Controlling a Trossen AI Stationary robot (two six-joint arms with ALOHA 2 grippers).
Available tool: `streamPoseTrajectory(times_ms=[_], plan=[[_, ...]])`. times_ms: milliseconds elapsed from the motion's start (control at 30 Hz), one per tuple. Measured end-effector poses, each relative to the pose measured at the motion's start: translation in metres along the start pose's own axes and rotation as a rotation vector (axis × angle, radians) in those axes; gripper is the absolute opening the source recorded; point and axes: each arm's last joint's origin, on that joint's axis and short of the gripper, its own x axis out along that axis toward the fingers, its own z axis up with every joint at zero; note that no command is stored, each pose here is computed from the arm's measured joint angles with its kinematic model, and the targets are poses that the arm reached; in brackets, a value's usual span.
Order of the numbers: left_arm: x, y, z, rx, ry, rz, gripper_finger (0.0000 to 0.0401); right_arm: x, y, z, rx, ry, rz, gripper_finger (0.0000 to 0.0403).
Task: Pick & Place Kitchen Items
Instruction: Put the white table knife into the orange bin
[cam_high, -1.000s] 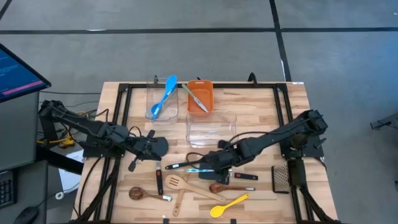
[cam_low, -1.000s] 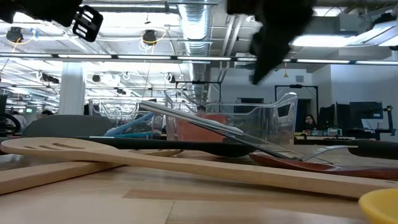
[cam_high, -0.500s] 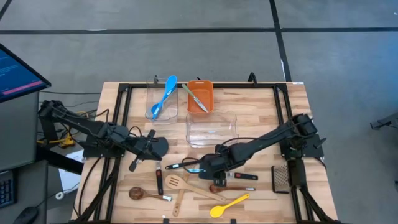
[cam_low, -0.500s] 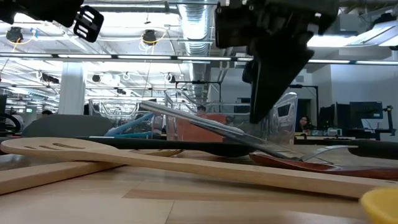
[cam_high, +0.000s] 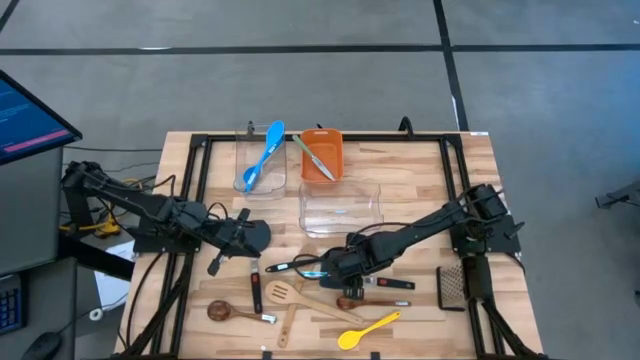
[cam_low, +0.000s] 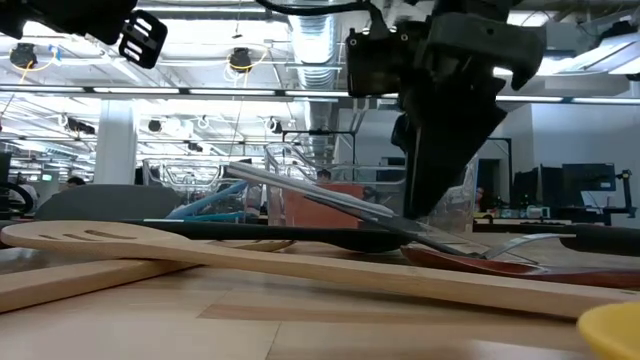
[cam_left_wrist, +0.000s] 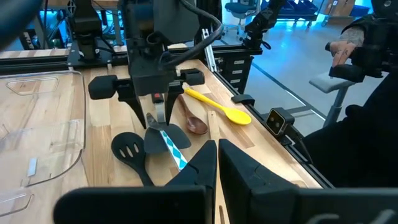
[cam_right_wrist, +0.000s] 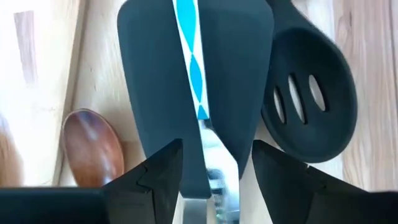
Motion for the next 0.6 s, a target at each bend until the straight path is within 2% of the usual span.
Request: streamPoseTrajectory(times_ms=[600], plan=[[0.0000, 0.0000, 0.0000, 0.000, 0.000, 0.000, 0.0002, 0.0055, -0.0009, -0.0027, 0.003, -0.023, 0.001, 0.0189]])
